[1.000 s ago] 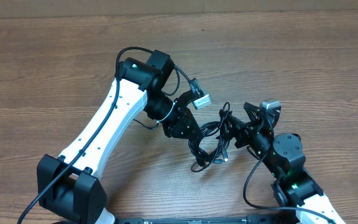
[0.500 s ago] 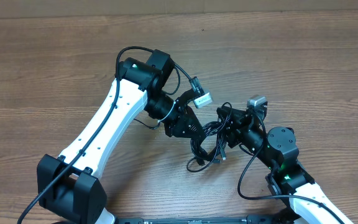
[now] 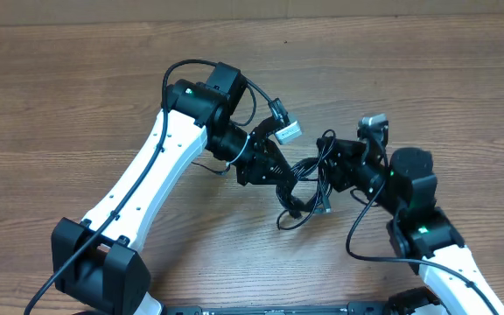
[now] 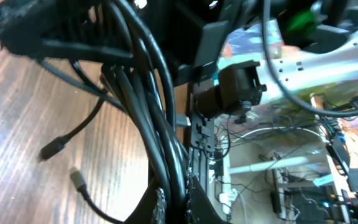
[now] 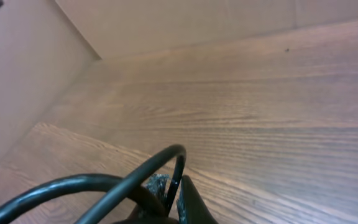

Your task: Untangle cables

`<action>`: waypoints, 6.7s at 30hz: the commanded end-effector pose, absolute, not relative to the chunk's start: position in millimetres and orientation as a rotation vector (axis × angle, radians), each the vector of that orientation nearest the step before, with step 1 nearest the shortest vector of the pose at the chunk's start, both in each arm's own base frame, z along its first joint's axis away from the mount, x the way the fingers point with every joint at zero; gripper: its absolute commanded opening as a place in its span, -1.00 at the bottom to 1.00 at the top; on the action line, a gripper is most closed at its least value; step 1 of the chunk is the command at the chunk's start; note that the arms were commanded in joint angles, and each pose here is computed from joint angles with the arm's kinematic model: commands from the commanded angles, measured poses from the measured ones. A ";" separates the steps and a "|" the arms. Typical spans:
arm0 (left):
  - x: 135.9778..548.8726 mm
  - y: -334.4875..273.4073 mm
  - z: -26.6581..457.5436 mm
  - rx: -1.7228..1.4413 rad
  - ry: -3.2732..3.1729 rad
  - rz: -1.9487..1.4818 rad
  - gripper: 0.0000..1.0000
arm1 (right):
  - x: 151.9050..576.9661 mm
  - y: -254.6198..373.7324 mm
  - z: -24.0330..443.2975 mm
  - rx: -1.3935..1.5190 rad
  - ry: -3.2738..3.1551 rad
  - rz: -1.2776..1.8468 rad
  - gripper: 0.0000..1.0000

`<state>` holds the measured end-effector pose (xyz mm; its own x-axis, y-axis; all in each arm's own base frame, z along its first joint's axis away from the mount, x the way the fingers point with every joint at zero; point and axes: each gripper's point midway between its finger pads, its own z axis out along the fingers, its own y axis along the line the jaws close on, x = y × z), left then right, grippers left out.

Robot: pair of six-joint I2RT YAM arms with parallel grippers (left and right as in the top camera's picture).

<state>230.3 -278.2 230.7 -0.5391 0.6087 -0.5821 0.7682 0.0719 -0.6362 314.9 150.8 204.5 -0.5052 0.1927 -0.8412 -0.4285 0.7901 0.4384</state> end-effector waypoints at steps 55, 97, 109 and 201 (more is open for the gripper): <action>320.8 -234.4 168.4 0.166 2.895 -0.554 0.71 | 346.7 -2.2 315.6 0.514 1.618 -0.131 -0.93; 303.6 -347.6 140.2 -1.639 2.705 -1.473 0.67 | 341.4 68.3 248.6 0.671 1.901 0.471 -0.92; 321.6 -296.5 102.6 -1.066 2.766 -1.076 -0.91 | 324.6 39.9 218.3 0.736 1.994 0.252 -0.92; 326.5 -190.5 69.0 -1.371 2.780 -0.676 -0.86 | 250.0 136.9 39.9 0.404 2.921 0.397 -0.92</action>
<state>323.8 -196.2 72.7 -0.6029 -0.7550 0.2579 -0.7849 0.5034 -0.3613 252.8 138.1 41.1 -0.8482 0.5267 -0.0561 0.4848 0.8146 0.3185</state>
